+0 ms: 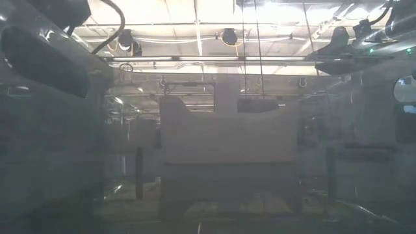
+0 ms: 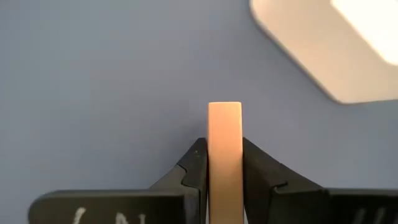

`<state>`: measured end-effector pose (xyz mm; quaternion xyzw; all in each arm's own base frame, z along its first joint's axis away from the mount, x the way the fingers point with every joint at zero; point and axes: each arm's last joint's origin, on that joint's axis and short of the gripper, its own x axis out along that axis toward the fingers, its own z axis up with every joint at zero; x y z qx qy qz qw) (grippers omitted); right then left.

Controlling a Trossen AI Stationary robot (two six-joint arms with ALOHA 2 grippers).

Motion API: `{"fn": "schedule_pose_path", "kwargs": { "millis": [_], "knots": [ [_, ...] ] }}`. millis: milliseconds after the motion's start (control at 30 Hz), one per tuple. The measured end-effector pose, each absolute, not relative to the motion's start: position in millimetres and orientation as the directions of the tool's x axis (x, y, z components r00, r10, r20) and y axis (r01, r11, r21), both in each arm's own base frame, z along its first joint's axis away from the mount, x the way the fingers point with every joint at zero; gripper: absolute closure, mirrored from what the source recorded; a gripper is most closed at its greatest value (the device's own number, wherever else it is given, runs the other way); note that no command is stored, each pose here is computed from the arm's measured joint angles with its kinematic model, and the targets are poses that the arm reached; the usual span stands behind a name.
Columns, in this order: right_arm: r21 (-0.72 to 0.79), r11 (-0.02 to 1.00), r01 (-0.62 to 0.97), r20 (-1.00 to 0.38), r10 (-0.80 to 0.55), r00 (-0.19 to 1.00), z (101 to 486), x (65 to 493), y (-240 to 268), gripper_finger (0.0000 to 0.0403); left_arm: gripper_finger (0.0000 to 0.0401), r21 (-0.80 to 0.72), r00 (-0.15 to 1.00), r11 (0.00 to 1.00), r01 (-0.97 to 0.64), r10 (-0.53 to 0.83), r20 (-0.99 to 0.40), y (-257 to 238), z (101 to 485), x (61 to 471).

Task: Sort & place blocks by color
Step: Put the top brown block into the transparent bin

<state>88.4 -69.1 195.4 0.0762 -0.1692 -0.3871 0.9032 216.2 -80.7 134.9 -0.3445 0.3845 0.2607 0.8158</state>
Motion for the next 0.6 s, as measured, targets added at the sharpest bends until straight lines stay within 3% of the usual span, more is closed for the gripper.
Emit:
{"fn": "schedule_pose_path", "kwargs": {
  "millis": [300,600],
  "knots": [
    [0.269,0.688,0.674,0.247,-0.725,0.643,195.4,88.3,-69.1,0.0156,0.0343,-0.362,0.714,0.743,-0.562,0.216,-0.666,-71.3,186.0,240.8],
    [0.268,0.688,0.674,0.246,-0.726,0.643,195.3,88.4,-69.2,0.0156,0.0343,-0.221,0.897,0.907,-0.359,0.27,-0.351,-54.0,234.6,272.7]
  ]
}}
